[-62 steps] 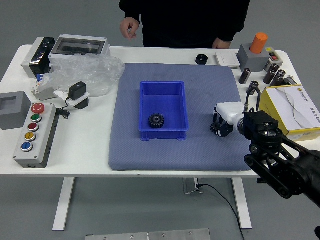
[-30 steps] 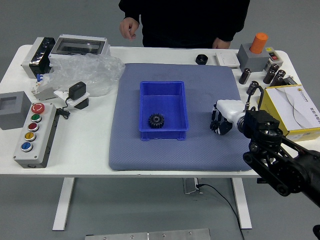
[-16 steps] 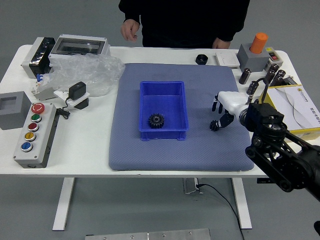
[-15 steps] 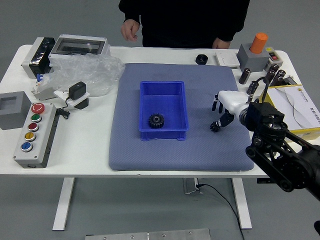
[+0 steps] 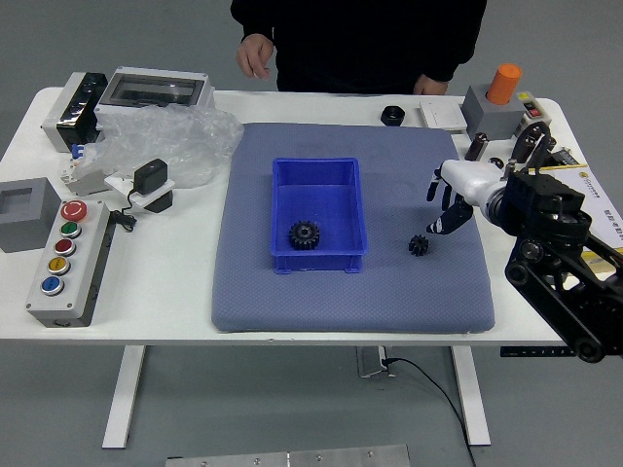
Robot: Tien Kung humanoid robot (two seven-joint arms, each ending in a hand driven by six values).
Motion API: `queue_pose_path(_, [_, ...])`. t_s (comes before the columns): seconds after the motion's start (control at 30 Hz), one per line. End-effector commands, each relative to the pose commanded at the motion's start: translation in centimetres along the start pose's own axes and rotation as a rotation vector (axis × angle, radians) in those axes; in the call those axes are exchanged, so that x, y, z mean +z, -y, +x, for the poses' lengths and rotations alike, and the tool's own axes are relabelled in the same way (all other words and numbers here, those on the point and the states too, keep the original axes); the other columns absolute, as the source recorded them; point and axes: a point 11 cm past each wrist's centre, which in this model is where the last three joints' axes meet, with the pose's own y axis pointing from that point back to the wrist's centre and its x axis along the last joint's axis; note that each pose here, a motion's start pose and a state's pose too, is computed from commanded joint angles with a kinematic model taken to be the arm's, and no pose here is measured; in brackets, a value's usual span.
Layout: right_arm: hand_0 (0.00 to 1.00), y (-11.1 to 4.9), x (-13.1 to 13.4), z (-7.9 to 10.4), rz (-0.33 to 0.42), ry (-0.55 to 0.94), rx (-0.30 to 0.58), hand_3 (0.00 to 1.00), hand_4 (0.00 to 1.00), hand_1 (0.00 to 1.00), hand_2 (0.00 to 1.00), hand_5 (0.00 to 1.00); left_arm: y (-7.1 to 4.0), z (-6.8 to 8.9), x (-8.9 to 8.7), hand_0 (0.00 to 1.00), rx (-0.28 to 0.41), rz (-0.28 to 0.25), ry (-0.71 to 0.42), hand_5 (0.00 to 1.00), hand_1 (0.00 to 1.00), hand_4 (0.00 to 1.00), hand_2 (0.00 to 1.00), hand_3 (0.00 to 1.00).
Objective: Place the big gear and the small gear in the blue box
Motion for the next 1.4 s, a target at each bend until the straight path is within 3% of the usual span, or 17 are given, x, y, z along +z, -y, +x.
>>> queue_pose_path(0.03, [0.62,0.0,0.0,-0.1,-0.001,-0.002,-0.004,0.789,0.974,0.626,0.689,0.492,0.0,0.0,0.1,0.849,0.0,-0.001,0.0,0.307,0.821,0.747,0.83,0.86])
queue_pose_path(0.2, [0.62,0.2,0.1,-0.4,-0.004,-0.014,-0.024,0.789,0.974,0.626,0.689,0.492,0.0,0.0,0.0,0.849,0.0,0.0,0.0,0.307,0.821,0.747,0.83,0.86])
queue_pose_path(0.23, [0.647,0.3,0.1,-0.5,-0.005,-0.015,-0.026,0.86,0.991,0.663,0.753,0.483,0.0,0.0,0.0,0.849,0.0,0.001,0.0,0.307,0.821,0.747,0.83,0.86])
queue_pose_path(0.43, [0.662,0.5,0.1,-1.2,-0.009,-0.025,-0.043,0.891,0.998,0.68,0.787,0.487,0.0,0.0,-0.2,0.849,0.0,0.004,0.0,0.306,0.821,0.747,0.83,0.86])
queue_pose_path(0.8, [0.65,1.3,-0.2,-3.6,0.003,-0.032,-0.038,0.867,0.998,0.667,0.764,0.474,0.0,0.0,-0.2,0.849,0.001,0.007,0.004,0.306,0.821,0.747,0.829,0.86])
queue_pose_path(0.83, [0.632,1.4,-0.3,-3.8,0.006,-0.031,-0.036,0.796,0.998,0.633,0.712,0.429,0.0,0.0,-0.2,0.849,0.001,0.007,0.004,0.304,0.821,0.745,0.829,0.86])
queue_pose_path(1.2, [0.614,2.0,-0.2,-5.6,0.016,-0.019,-0.024,0.762,0.98,0.617,0.692,0.393,0.0,0.0,-0.5,0.848,0.0,0.012,0.003,0.305,0.821,0.746,0.829,0.86])
queue_pose_path(1.23, [0.575,2.1,-0.2,-5.7,0.017,-0.017,-0.021,0.676,0.943,0.572,0.63,0.351,0.0,0.0,-0.6,0.848,0.0,0.012,0.003,0.304,0.821,0.746,0.829,0.859])
queue_pose_path(1.4, [0.575,2.2,-0.1,-5.8,0.019,-0.014,-0.007,0.676,0.943,0.572,0.63,0.351,0.1,-0.1,-0.6,0.848,-0.001,0.012,0.002,0.304,0.821,0.746,0.829,0.859])
